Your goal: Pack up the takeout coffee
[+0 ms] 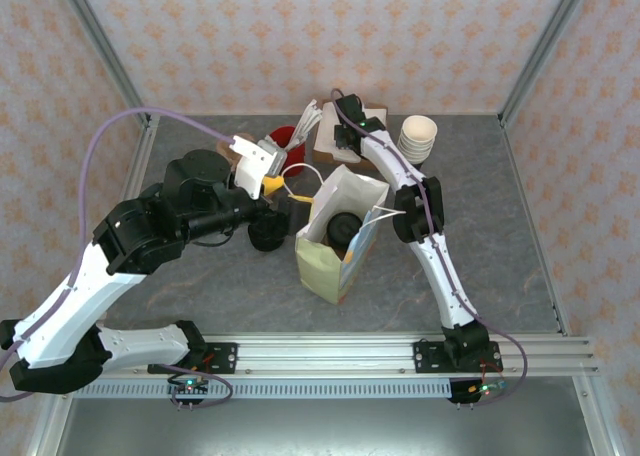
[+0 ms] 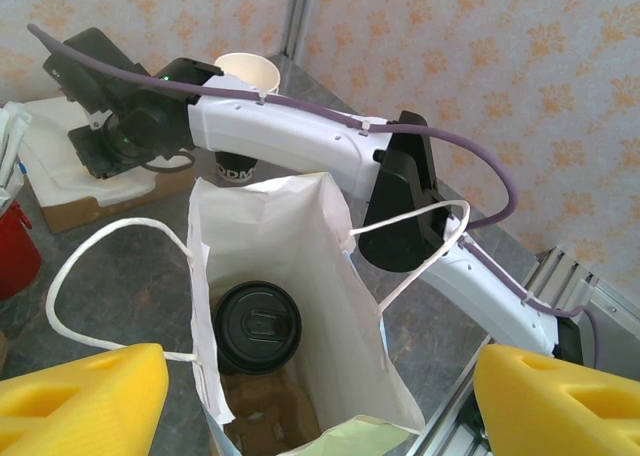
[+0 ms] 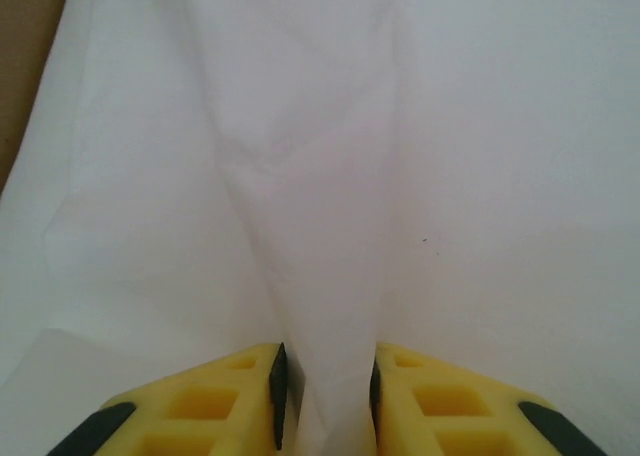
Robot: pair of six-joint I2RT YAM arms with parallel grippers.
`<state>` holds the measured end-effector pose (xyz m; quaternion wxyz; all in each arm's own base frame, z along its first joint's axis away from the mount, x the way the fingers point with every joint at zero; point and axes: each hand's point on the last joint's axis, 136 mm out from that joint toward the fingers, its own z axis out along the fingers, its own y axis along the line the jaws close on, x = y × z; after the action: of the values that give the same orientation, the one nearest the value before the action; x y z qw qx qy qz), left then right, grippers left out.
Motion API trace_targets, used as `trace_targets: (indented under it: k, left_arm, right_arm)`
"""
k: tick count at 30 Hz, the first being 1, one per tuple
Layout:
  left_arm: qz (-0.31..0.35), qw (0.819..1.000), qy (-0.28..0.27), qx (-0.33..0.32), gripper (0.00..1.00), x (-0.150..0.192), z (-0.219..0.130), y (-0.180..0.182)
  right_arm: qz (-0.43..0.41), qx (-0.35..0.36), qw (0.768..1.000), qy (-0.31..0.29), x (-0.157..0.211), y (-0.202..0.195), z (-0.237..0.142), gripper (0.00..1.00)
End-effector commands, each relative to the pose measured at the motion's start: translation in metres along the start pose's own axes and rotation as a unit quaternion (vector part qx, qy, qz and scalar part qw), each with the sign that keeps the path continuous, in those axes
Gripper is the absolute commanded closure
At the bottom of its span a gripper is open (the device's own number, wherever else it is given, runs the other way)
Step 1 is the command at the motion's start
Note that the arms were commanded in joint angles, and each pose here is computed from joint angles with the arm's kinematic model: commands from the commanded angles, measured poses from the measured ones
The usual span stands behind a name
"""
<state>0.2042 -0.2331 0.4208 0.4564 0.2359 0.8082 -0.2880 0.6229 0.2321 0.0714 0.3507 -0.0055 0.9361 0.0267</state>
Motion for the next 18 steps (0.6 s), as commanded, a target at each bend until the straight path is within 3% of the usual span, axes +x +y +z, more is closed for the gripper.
trace_targets:
  k: [1, 6, 15, 18]
  left_arm:
    - [-0.006, 1.000, -0.014, -0.009, 0.19, -0.003, -0.007, 0.003]
    - [-0.010, 1.000, -0.016, -0.009, 0.18, -0.002, -0.008, 0.004]
    - [-0.016, 1.000, -0.021, -0.013, 0.17, 0.000, -0.010, 0.006]
    - [-0.018, 0.999, -0.025, -0.026, 0.17, 0.000, -0.009, 0.011]
  right_arm:
    - [0.012, -0.028, 0.997, -0.071, -0.059, 0.008, -0.054, 0.74]
    - [0.012, -0.038, 0.994, -0.104, -0.085, 0.010, -0.086, 0.79]
    - [0.014, -0.056, 0.983, -0.173, -0.135, 0.007, -0.167, 1.00]
    - [0.022, -0.073, 0.979, -0.191, -0.148, 0.008, -0.202, 1.00]
